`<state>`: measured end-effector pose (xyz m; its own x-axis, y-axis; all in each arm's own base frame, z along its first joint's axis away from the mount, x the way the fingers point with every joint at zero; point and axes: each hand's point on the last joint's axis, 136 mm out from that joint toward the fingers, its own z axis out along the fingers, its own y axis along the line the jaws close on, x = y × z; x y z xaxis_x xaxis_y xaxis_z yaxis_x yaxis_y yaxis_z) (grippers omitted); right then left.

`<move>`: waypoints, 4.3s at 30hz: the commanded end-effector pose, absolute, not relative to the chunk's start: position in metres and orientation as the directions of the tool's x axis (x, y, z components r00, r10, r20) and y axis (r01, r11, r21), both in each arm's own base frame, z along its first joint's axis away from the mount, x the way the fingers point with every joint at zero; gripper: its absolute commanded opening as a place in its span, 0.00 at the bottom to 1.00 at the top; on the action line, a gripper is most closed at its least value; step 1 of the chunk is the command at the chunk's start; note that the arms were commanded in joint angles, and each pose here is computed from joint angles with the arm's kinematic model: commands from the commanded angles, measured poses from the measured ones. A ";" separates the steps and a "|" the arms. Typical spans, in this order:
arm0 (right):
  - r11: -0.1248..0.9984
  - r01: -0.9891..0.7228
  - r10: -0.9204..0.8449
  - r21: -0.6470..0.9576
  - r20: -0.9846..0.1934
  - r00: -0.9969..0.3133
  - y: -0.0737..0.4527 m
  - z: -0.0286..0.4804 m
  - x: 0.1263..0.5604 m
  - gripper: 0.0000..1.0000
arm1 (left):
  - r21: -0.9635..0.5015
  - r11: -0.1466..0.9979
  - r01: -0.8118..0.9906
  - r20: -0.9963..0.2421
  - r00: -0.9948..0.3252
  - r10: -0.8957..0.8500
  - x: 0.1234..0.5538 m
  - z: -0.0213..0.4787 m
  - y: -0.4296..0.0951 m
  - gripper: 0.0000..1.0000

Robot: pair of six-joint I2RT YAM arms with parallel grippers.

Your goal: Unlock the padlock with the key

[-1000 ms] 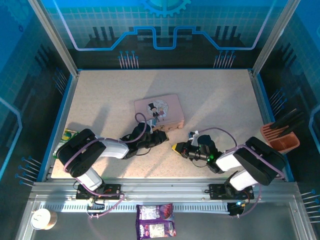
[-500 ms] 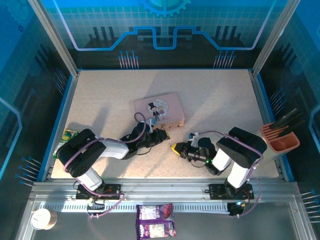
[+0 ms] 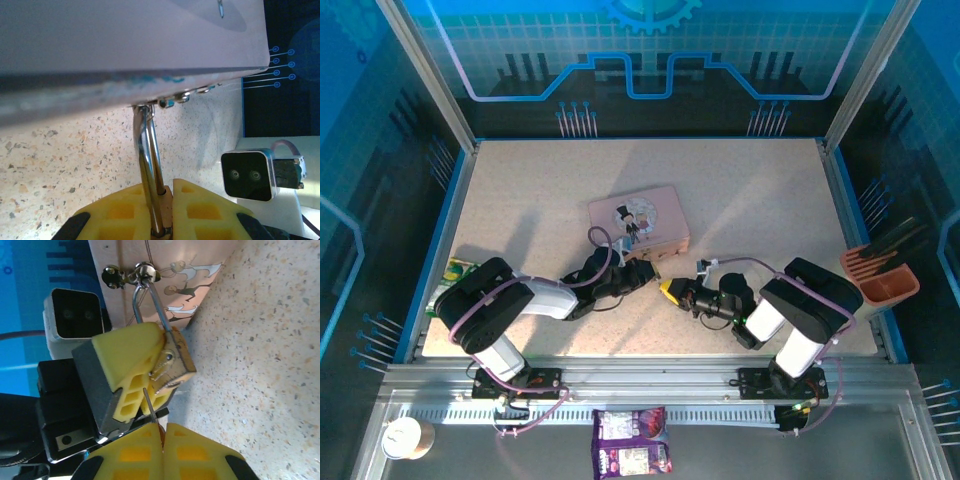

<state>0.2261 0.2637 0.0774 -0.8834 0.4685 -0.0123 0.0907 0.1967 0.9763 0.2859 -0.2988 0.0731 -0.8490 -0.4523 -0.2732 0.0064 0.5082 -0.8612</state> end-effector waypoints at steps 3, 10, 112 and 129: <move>0.160 0.101 0.495 0.982 0.009 -0.869 0.263 0.084 0.234 0.00 | -0.938 0.322 0.125 -0.276 -0.834 -0.478 0.288 0.130 -0.321 0.00; 0.170 0.126 0.509 0.977 0.022 -0.860 0.260 0.078 0.228 0.00 | -0.934 0.333 0.127 -0.286 -0.824 -0.489 0.287 0.134 -0.318 0.00; 0.090 0.120 0.599 0.989 0.043 -0.800 0.255 0.102 0.244 0.00 | -0.958 0.245 0.147 -0.256 -0.822 -0.509 0.268 0.160 -0.340 0.00; 0.094 0.137 0.620 0.986 0.050 -0.783 0.255 0.098 0.239 0.00 | -0.952 0.277 0.133 -0.268 -0.800 -0.537 0.269 0.158 -0.338 0.00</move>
<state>0.2242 0.2532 0.0771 -0.8186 0.5696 0.0741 0.1913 0.1487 0.9702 0.2807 -0.3066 0.0895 -0.7796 -0.5601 -0.2802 -0.0101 0.4586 -0.8886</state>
